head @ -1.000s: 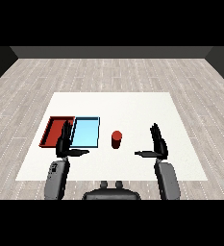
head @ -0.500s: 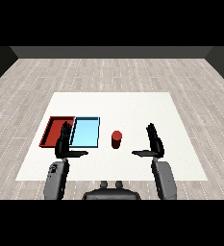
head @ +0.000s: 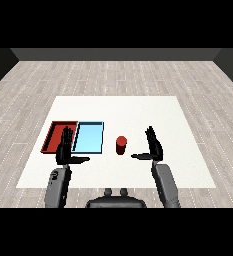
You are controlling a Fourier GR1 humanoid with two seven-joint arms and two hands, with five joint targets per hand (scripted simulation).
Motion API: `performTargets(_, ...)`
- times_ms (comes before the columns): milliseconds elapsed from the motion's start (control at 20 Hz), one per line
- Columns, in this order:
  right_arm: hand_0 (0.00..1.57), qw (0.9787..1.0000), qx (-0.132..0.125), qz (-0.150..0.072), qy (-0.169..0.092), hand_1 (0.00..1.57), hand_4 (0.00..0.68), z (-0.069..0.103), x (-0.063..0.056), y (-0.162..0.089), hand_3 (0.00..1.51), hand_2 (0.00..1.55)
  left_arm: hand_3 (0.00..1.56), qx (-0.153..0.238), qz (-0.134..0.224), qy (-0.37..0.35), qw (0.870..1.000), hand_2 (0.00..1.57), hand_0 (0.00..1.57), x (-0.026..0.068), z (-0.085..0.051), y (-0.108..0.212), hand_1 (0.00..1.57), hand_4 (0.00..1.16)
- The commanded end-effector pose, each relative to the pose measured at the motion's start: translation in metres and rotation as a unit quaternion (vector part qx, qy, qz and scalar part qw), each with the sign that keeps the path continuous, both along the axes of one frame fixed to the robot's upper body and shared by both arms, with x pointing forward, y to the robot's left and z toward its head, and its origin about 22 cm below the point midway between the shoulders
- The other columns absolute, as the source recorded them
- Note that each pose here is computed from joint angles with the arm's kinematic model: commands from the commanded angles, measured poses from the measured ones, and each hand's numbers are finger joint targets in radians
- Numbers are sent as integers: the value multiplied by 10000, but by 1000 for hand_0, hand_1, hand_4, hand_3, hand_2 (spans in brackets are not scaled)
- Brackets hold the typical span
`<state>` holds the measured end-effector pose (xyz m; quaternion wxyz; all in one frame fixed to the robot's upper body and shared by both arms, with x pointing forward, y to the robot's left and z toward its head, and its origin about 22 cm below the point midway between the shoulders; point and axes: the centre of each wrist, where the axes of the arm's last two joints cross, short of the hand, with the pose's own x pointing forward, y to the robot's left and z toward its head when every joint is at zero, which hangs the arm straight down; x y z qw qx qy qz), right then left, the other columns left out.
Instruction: Pick the red can and put it in the red box
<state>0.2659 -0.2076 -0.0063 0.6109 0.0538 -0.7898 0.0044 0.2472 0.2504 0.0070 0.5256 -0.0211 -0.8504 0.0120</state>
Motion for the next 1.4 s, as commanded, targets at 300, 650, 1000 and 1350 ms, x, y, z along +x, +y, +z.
performTargets(300, 0, 9990, 219, 194, 325, 0, 0, -366, 201, 139, 0, 0, 0, -53, -7, 40, 10000, 0, 0, 33, 130, 45, 0, 0)
performTargets(650, 0, 9974, 414, 356, 461, 0, 0, -379, 212, 397, 0, 0, 0, -97, 52, -20, 9999, 0, 0, 41, 31, -130, 0, 0)
performTargets(1000, 0, 9954, 464, 489, 677, 0, 0, -520, 194, 678, 0, 0, 0, -72, 39, 12, 10000, 0, 0, -76, 148, 1, 0, 0)
performTargets(1350, 0, 9956, 533, 424, 651, 0, 0, -557, 513, 712, 0, 0, 0, -63, 115, 68, 9999, 0, 0, 99, -39, 64, 0, 0)
